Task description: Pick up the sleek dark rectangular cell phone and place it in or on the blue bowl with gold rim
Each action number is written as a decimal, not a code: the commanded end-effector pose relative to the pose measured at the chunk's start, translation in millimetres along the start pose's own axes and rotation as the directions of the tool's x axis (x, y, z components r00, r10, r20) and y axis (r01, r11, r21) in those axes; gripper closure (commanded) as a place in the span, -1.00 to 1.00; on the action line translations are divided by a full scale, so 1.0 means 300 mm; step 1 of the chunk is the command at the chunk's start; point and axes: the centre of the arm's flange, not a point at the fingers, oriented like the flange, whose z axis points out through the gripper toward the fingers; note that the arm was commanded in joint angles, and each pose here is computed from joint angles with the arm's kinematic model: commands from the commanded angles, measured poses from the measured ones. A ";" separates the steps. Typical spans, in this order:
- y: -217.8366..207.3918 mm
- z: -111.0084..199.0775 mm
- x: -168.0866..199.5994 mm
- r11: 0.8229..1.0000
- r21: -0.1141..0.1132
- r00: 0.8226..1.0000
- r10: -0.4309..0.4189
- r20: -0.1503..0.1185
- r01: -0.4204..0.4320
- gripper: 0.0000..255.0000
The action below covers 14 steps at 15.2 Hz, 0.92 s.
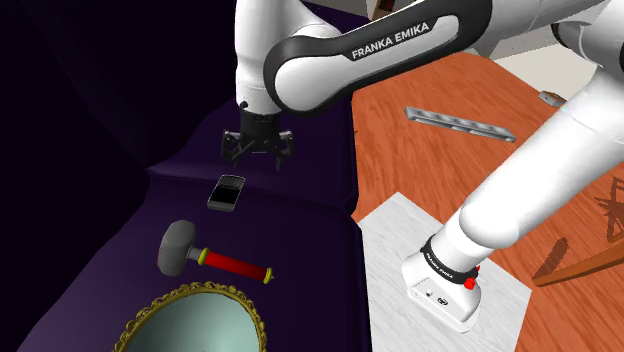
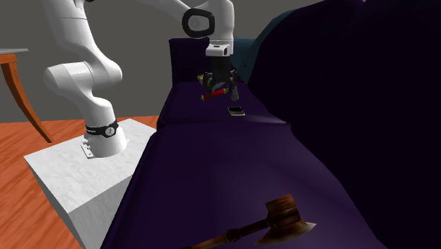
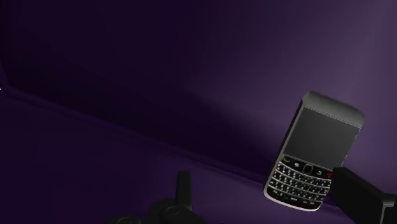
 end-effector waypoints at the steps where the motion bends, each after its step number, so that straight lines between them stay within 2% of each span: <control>1: -0.079 0.042 0.016 0.999 -0.001 0.998 0.055 0.003 -0.055 -1.00; 5: -0.232 0.124 0.055 0.988 -0.007 0.988 0.152 0.007 -0.152 -1.00; 14: -0.233 0.258 0.055 0.988 -0.007 0.988 0.153 0.008 -0.153 -1.00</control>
